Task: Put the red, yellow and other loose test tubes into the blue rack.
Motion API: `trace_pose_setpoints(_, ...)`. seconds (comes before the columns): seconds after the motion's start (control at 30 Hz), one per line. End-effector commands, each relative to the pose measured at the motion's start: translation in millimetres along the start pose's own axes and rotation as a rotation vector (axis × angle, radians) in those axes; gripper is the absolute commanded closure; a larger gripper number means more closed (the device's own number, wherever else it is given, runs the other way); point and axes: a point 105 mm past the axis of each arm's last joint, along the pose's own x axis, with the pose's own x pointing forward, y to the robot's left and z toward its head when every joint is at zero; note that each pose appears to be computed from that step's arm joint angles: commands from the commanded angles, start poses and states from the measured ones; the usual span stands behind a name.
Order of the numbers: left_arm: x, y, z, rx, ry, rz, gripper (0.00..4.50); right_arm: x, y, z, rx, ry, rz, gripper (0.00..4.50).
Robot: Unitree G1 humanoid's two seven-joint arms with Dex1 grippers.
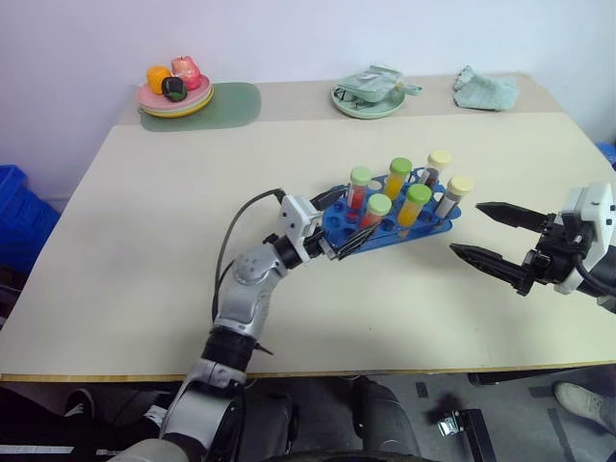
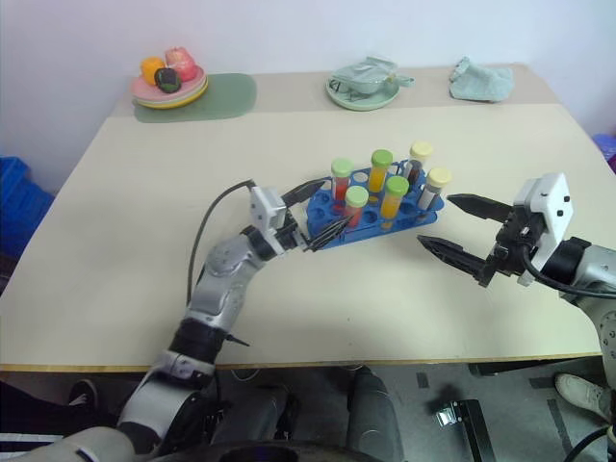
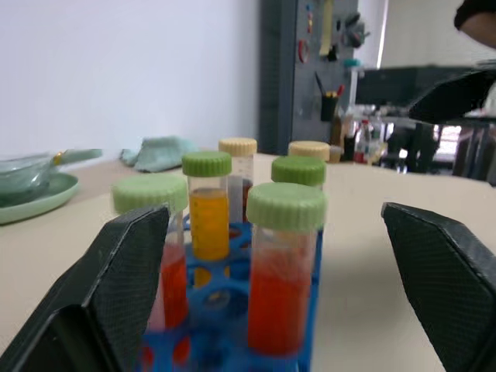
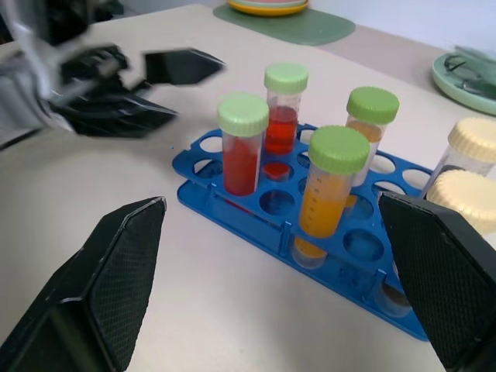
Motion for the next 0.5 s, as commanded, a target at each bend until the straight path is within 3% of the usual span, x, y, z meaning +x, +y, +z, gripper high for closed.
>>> trace_pose_setpoints(0.03, -16, 0, 30, 0.040, 0.006, -0.004, 0.03, 0, -5, 10, -0.058, -0.016, 0.014, 0.00)
trace_pose_setpoints(0.13, -40, 16, 45, 0.072, 0.051, 0.008, 0.03, -1, -11, 9, -0.064, -0.016, 0.022, 0.00)
trace_pose_setpoints(0.37, -105, 35, 72, 0.069, 0.234, -0.163, 0.03, -17, -30, -4, -0.069, 0.000, 0.014, 0.00)
trace_pose_setpoints(0.5, -126, 49, 81, 0.095, 0.288, -0.159, 0.03, -21, -39, -8, -0.084, -0.010, 0.002, 0.00)
